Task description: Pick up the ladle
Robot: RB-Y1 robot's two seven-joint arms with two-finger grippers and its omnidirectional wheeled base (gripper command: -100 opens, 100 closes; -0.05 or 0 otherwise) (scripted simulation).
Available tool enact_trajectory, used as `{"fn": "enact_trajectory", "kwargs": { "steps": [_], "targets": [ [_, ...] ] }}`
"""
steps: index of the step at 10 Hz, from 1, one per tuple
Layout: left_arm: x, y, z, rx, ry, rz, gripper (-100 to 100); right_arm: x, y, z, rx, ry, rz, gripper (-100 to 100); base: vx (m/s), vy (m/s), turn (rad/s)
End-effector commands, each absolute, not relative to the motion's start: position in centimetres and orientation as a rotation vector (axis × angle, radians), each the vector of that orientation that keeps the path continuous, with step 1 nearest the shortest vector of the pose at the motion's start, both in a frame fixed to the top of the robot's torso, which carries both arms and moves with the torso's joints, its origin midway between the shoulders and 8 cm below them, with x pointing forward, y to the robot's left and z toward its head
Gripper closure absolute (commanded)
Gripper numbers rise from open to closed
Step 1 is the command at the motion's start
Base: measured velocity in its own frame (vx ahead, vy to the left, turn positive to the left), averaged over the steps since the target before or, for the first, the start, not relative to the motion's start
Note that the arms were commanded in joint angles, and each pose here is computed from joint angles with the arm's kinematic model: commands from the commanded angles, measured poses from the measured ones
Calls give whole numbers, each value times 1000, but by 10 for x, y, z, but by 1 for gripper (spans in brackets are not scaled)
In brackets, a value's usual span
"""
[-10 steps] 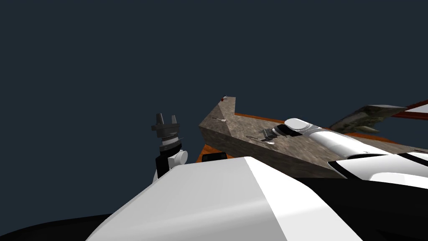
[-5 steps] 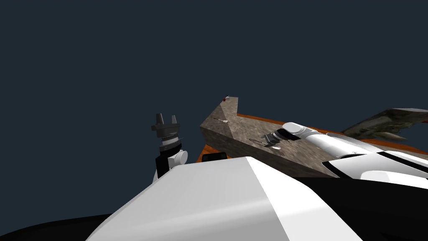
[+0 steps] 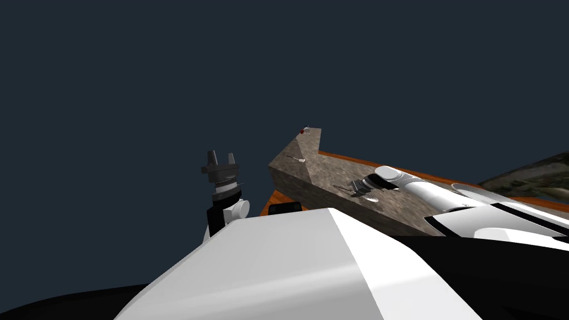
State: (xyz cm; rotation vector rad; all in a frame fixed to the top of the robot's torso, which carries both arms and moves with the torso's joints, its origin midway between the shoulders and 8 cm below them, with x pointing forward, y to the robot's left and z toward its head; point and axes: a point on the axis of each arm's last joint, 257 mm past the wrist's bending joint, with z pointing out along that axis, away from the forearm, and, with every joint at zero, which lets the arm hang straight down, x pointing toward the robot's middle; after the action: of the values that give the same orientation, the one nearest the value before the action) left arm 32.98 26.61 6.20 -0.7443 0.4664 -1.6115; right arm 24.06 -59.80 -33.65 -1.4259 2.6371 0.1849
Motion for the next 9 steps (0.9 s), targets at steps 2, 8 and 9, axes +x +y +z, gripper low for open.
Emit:
{"fn": "enact_trajectory", "kwargs": {
  "steps": [2, 8, 9],
  "targets": [
    [330, 266, 62, -744, 466, -1611, 0, 240, -599, -337, -1424, 2637, 183, 100, -21, -6, 7],
    [330, 266, 62, -744, 466, -1611, 0, 245, -597, -327, -1459, 2621, 185, 100, 8, 6, -35],
    [330, 266, 62, -744, 466, -1611, 0, 248, -595, -320, -1485, 2608, 187, 100, 81, 35, -267]
  ]
}}
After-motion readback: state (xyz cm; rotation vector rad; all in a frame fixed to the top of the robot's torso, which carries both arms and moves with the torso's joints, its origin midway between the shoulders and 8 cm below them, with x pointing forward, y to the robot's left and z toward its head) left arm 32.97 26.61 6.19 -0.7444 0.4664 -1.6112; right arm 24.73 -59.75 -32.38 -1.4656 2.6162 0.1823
